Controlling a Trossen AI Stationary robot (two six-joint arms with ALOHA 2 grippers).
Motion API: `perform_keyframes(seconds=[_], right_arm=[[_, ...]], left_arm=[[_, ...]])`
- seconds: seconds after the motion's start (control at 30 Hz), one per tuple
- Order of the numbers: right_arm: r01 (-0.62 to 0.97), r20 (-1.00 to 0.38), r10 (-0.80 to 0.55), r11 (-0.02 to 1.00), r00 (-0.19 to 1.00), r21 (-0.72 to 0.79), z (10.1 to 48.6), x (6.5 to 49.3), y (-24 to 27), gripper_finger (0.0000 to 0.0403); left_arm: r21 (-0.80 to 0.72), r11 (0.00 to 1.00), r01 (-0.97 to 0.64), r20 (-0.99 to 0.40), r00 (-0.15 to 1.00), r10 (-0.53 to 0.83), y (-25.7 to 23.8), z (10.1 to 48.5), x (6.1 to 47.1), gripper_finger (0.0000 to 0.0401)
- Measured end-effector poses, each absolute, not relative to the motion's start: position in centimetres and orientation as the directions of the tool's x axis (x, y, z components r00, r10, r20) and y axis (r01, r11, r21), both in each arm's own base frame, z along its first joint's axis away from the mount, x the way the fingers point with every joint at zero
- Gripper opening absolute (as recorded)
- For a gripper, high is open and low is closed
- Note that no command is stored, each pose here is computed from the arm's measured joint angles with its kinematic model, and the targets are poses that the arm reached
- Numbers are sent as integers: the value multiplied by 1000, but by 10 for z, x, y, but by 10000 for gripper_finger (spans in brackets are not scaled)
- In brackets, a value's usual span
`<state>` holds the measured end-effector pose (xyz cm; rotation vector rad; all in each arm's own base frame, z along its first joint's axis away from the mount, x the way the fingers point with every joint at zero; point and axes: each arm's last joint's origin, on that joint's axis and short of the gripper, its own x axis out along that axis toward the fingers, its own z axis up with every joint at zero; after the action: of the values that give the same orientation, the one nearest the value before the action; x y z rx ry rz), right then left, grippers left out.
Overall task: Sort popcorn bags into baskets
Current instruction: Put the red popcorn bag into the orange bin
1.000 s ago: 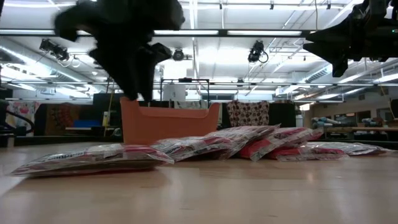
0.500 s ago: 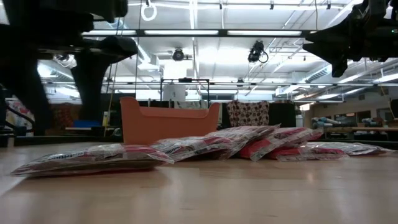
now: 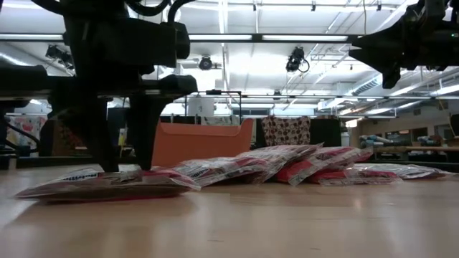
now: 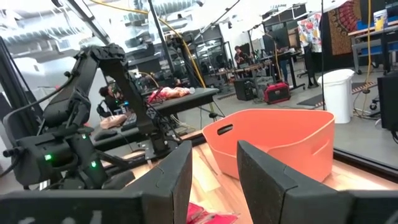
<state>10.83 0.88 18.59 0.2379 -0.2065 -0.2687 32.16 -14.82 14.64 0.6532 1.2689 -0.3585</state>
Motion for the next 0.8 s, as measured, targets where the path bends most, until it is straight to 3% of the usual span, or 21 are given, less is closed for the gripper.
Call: perform_keyframes(seconds=[0.17, 0.43, 0.57, 0.8], right_arm=[[233, 169, -282, 938, 945, 258, 186, 108, 9, 132], [231, 169, -278, 939, 946, 257, 186, 108, 9, 132], [230, 169, -278, 939, 946, 257, 186, 108, 9, 132], [230, 169, -278, 939, 946, 257, 186, 108, 9, 132]], left_arm=[[219, 755, 618, -966, 246, 78, -147, 146, 320, 139], [200, 782, 590, -970, 233, 72, -147, 146, 319, 10], [194, 793, 577, -973, 219, 78, -145, 157, 314, 9], [216, 873, 438, -959, 264, 105, -131, 209, 321, 4]])
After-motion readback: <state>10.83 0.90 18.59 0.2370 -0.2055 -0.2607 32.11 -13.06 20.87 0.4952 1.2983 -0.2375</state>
